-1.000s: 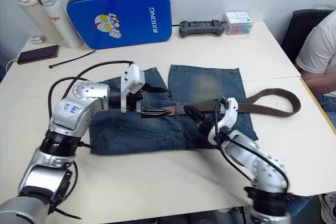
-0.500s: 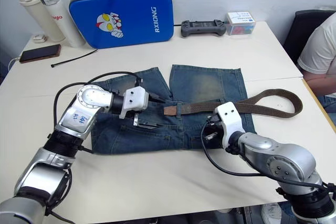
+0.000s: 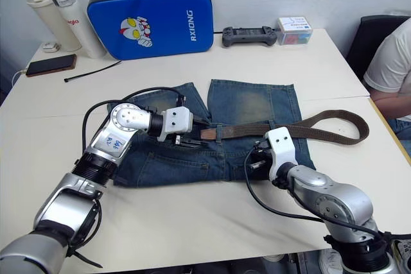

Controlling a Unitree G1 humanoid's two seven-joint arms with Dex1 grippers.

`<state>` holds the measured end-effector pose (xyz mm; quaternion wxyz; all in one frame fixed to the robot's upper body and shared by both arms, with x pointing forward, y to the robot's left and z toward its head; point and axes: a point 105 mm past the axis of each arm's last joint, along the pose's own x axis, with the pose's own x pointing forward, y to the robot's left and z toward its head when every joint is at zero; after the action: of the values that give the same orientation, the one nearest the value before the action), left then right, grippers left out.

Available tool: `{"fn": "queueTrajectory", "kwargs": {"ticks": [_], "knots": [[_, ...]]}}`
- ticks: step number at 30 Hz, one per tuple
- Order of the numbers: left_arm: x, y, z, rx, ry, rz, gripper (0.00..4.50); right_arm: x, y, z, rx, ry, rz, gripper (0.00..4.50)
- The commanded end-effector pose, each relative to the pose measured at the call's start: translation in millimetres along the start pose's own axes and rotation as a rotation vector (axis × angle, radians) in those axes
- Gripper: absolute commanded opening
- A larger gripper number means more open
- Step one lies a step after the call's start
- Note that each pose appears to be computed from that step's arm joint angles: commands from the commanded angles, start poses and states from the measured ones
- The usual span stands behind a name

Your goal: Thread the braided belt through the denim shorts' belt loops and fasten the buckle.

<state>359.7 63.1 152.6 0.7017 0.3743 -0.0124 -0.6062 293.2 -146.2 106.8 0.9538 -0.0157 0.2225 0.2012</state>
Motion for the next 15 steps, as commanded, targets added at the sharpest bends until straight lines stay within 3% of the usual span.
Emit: {"fn": "queueTrajectory", "kwargs": {"ticks": [1,6,7,9,13,15], "knots": [[5.3,6.1,6.8,0.053,0.002,0.010,2.93,0.5,-5.8,-2.7,0.001,0.011,-0.035,0.00],[15.1,9.4,-0.6,0.058,0.047,0.029,2.93,2.5,-5.7,1.8,-0.001,-0.003,-0.037,0.00],[15.6,11.7,0.5,0.053,0.041,0.040,2.54,2.7,-5.6,2.1,-0.002,-0.003,-0.037,0.00],[14.8,14.8,2.2,0.041,0.032,0.051,2.29,2.9,-5.6,2.1,-0.001,-0.004,-0.037,0.00],[8.3,19.6,0.2,0.020,0.030,0.064,0.95,3.9,-5.4,1.3,0.005,-0.004,-0.039,0.00],[4.8,21.3,-0.3,0.018,0.030,0.069,0.67,4.3,-5.0,0.9,0.007,-0.003,-0.038,0.00]]}}
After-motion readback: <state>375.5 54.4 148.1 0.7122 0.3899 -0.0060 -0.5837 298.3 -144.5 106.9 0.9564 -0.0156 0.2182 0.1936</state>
